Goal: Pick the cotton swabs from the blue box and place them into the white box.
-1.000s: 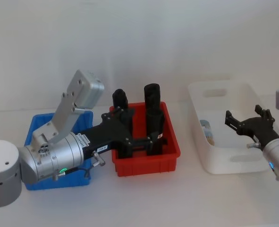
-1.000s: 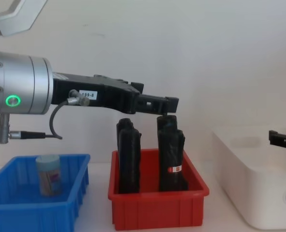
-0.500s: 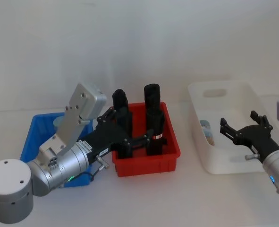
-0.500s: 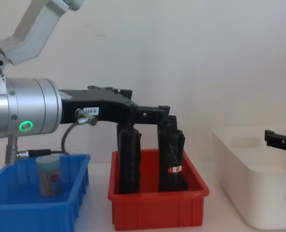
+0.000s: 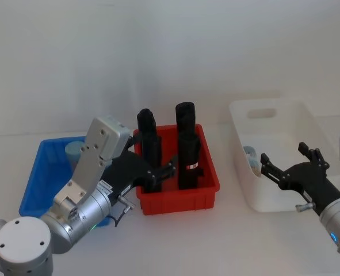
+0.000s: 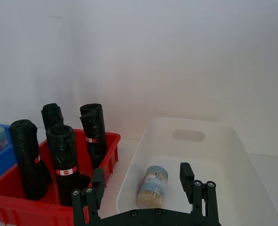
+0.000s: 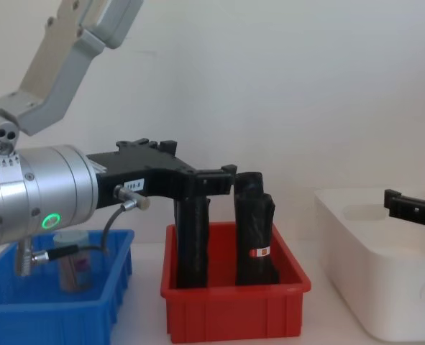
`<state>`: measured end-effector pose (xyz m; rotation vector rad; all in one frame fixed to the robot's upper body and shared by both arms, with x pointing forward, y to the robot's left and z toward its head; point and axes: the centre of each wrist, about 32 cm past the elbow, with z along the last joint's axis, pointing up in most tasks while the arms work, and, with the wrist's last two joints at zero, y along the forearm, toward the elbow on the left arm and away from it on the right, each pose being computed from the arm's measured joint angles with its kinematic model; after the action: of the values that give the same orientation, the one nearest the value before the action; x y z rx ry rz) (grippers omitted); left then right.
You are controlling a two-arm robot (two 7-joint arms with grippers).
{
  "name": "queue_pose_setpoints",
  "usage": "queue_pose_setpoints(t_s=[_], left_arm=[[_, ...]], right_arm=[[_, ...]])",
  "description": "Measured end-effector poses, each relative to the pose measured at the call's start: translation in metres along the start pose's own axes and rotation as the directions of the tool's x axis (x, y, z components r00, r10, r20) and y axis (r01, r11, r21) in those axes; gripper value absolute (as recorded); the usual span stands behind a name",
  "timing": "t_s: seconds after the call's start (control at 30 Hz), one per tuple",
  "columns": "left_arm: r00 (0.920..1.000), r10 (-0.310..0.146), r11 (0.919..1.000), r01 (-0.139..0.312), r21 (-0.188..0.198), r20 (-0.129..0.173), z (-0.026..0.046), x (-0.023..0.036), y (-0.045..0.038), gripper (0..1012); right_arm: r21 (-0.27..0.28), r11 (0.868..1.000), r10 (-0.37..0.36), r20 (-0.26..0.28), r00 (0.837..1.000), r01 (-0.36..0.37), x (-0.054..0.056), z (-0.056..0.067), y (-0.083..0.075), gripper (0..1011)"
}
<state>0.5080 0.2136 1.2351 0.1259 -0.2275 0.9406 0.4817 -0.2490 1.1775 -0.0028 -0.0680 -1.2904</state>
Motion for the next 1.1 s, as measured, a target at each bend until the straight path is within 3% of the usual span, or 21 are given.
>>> queue_pose_setpoints(t_s=[0.27,0.6,1.1], left_arm=[[0.9969,0.079,0.9967,-0.079,-0.019,0.002,-0.0106,-0.0121,0.0013,1000],[0.985,0.173,0.984,-0.173,-0.043,-0.001,-0.0228,-0.0265,0.0034,1000],[0.9819,0.189,0.9808,-0.189,-0.048,-0.002,-0.0247,-0.0288,0.0039,1000]], right_arm=[[0.016,0.999,0.035,-0.005,0.999,-0.035,-0.012,0.007,-0.019,1002],[0.026,0.998,0.06,-0.011,0.998,-0.059,-0.021,0.013,-0.033,1002],[0.027,0.998,0.06,-0.012,0.998,-0.06,-0.021,0.014,-0.033,1002]])
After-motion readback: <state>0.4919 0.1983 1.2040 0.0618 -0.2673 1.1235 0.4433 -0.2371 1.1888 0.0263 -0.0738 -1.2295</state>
